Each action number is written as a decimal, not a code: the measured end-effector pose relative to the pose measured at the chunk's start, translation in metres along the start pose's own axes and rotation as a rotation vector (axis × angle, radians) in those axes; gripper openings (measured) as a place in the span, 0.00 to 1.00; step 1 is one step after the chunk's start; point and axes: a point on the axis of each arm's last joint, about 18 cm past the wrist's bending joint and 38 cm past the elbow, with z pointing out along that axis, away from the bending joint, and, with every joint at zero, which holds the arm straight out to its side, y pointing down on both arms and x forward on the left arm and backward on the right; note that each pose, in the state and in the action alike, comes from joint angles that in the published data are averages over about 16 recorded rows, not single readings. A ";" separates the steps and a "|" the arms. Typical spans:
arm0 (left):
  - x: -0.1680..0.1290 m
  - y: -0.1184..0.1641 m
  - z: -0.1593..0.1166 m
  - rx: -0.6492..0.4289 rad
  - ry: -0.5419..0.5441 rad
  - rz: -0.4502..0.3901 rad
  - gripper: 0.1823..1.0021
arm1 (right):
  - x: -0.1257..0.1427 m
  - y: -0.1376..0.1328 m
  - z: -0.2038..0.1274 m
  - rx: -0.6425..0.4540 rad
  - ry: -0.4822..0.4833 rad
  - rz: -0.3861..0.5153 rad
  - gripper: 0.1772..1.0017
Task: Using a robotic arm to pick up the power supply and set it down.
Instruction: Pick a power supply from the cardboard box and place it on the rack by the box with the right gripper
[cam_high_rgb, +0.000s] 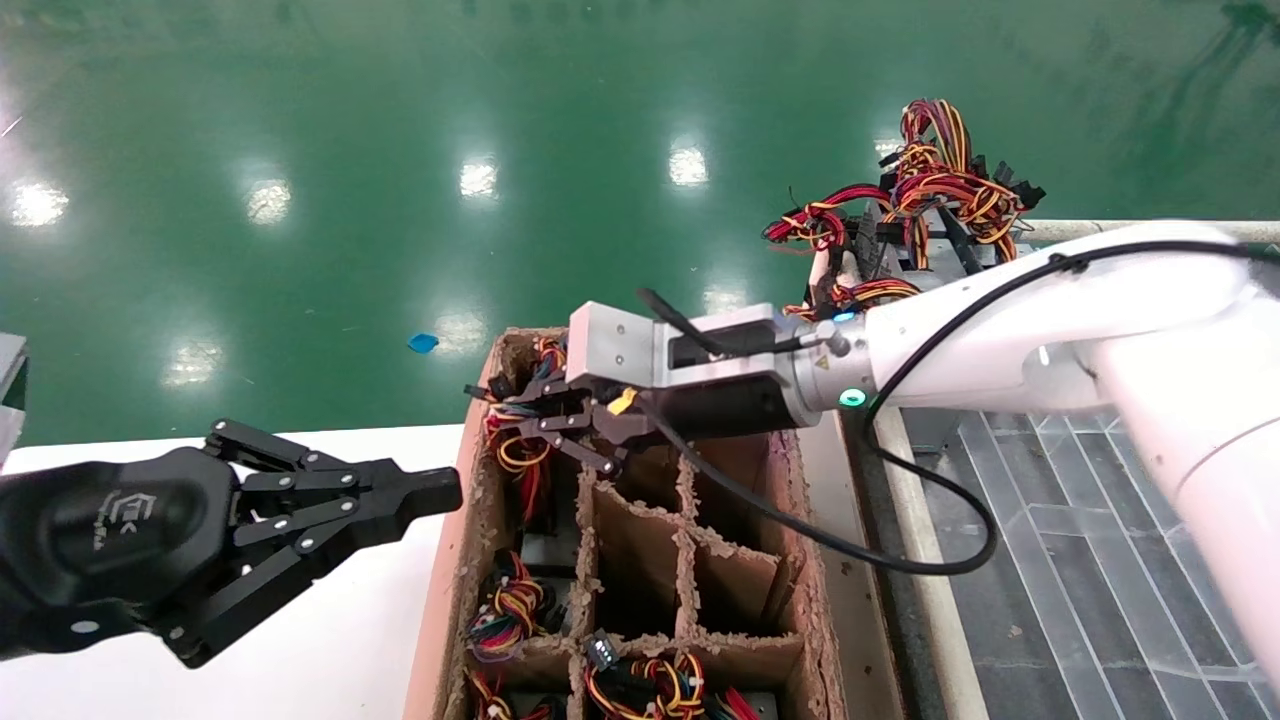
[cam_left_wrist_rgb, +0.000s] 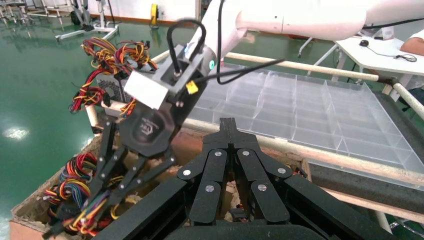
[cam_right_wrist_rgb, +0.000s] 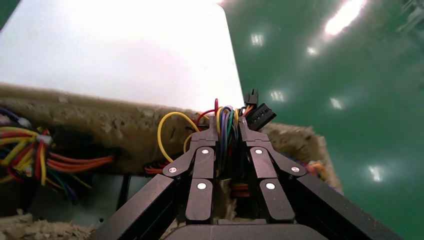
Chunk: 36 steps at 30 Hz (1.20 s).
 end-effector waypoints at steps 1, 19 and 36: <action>0.000 0.000 0.000 0.000 0.000 0.000 0.01 | 0.002 -0.004 -0.003 0.006 0.003 -0.009 0.09; 0.000 0.000 0.000 0.000 0.000 0.000 0.01 | 0.041 -0.119 -0.142 0.195 0.201 -0.237 0.09; 0.000 0.000 0.000 0.000 0.000 0.000 0.01 | 0.024 -0.152 -0.306 0.047 0.516 -0.345 0.08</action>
